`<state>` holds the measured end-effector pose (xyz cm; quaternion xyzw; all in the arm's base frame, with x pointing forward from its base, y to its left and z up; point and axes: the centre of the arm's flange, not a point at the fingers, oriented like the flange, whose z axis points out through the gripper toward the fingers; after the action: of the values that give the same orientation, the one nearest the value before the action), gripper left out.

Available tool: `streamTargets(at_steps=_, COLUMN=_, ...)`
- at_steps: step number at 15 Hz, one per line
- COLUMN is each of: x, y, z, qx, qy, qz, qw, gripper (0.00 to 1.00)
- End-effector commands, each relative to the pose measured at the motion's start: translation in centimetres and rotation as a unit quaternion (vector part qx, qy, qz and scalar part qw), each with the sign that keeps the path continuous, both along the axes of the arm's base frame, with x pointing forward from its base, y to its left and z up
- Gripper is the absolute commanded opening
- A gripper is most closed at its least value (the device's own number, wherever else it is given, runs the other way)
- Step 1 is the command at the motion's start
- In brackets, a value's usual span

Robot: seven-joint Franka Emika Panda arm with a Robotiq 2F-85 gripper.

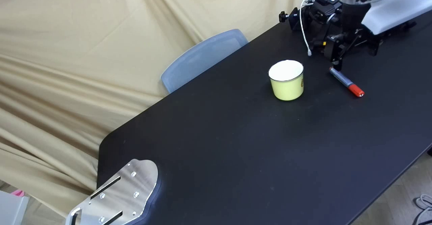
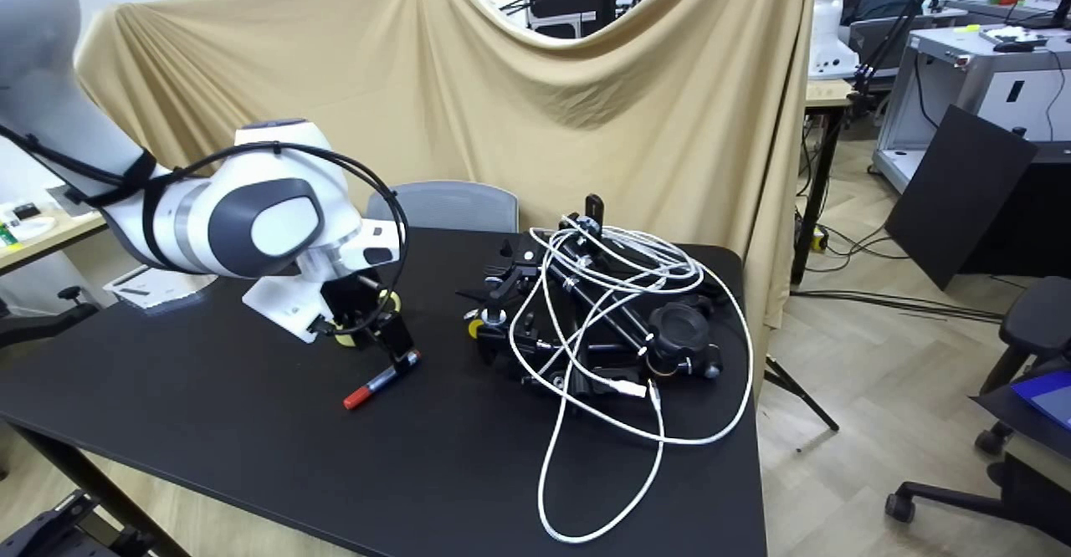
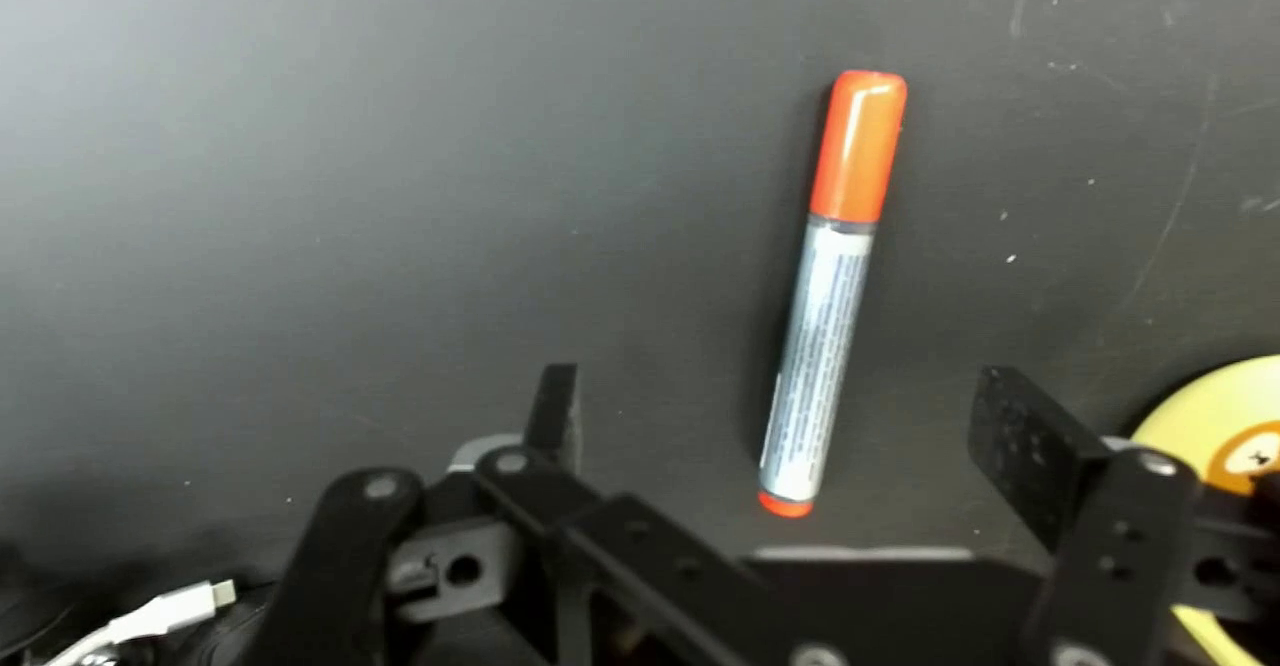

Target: Put the marker into the cup.

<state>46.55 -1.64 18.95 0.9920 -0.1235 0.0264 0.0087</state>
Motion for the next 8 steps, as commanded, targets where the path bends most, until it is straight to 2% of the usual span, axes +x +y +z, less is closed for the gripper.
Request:
streamTargets(at_steps=1, x=1.8, y=0.8, z=-1.8, qx=0.007, qy=-0.003, qz=-0.011, qw=0.9999, gripper=1.00)
streamTargets(at_steps=8, x=2.6, y=2.1, z=-3.1, qx=0.013, qy=0.007, qz=-0.012, qw=0.9998, gripper=1.00)
